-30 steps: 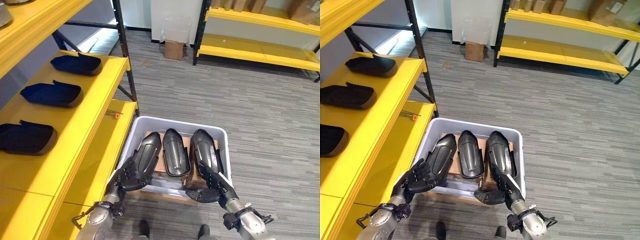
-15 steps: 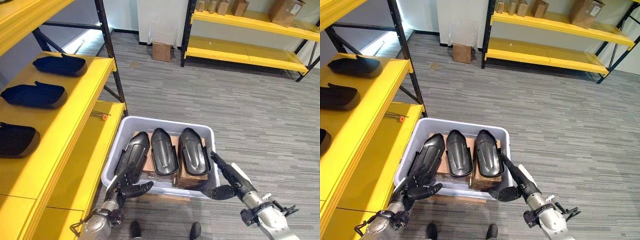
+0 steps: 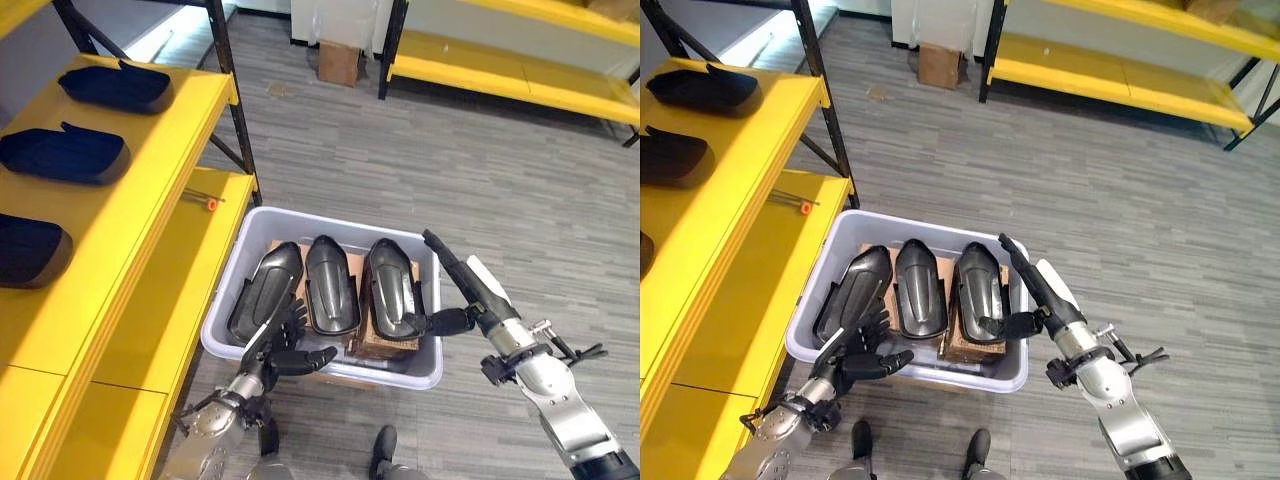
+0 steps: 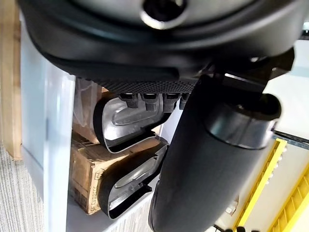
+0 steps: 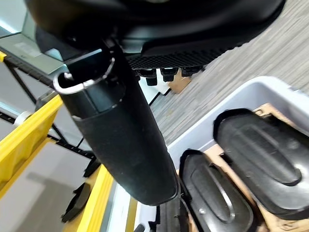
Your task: Move parts from the plastic box to the shelf.
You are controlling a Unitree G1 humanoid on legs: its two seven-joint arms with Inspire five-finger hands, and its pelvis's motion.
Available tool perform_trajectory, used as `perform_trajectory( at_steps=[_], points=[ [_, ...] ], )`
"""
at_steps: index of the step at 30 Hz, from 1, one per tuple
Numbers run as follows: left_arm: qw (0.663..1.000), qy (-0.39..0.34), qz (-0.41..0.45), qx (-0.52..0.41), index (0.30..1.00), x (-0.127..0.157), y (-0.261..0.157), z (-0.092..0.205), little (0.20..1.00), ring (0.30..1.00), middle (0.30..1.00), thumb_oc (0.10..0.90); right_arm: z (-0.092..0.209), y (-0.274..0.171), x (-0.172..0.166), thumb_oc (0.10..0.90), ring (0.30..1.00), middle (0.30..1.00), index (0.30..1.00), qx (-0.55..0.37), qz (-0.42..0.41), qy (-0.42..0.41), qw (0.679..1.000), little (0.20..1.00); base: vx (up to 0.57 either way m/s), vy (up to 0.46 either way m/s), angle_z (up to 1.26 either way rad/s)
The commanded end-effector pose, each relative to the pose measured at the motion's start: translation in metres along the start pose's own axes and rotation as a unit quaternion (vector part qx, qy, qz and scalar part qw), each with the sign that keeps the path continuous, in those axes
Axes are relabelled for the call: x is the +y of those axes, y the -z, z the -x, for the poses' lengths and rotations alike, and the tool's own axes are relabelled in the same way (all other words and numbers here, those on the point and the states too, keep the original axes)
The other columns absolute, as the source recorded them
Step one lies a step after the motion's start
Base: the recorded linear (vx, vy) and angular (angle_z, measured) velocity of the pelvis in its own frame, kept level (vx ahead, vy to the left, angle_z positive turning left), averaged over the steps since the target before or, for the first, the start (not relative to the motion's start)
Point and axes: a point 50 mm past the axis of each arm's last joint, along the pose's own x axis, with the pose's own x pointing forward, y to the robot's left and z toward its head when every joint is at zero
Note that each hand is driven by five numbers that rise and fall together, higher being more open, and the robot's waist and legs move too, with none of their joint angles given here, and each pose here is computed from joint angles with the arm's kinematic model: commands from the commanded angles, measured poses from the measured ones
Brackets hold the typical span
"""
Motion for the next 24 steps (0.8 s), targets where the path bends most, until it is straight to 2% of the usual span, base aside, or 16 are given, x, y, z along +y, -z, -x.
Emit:
perform_trajectory(
  at_steps=[1,9,19,24],
  points=[
    [0.984,0.056,-0.015,-0.167,1.000,-0.015,-0.074,-0.018,1.000,1.000,1.000,0.900,-0.022,-0.054,-0.041,0.900,1.000,1.000,1.000,-0.139,0.069,0.062,0.986,1.000,-0.06,-0.006,-0.01],
    [0.974,0.056,-0.031,-0.215,1.000,-0.015,-0.099,-0.019,1.000,1.000,1.000,0.900,-0.038,-0.054,-0.045,0.900,1.000,1.000,1.000,-0.131,0.081,0.067,0.986,1.000,-0.05,0.005,-0.02],
    [0.970,0.057,-0.028,-0.236,1.000,-0.017,-0.108,-0.020,1.000,1.000,1.000,0.900,-0.039,-0.039,-0.040,0.900,1.000,1.000,1.000,-0.096,0.075,0.068,0.990,1.000,-0.01,0.003,0.01],
    [0.966,0.057,-0.026,-0.252,1.000,-0.019,-0.115,-0.020,1.000,1.000,1.000,0.900,-0.038,-0.031,-0.040,0.900,1.000,1.000,1.000,-0.076,0.099,0.074,0.989,1.000,-0.01,0.005,0.02]
  ],
)
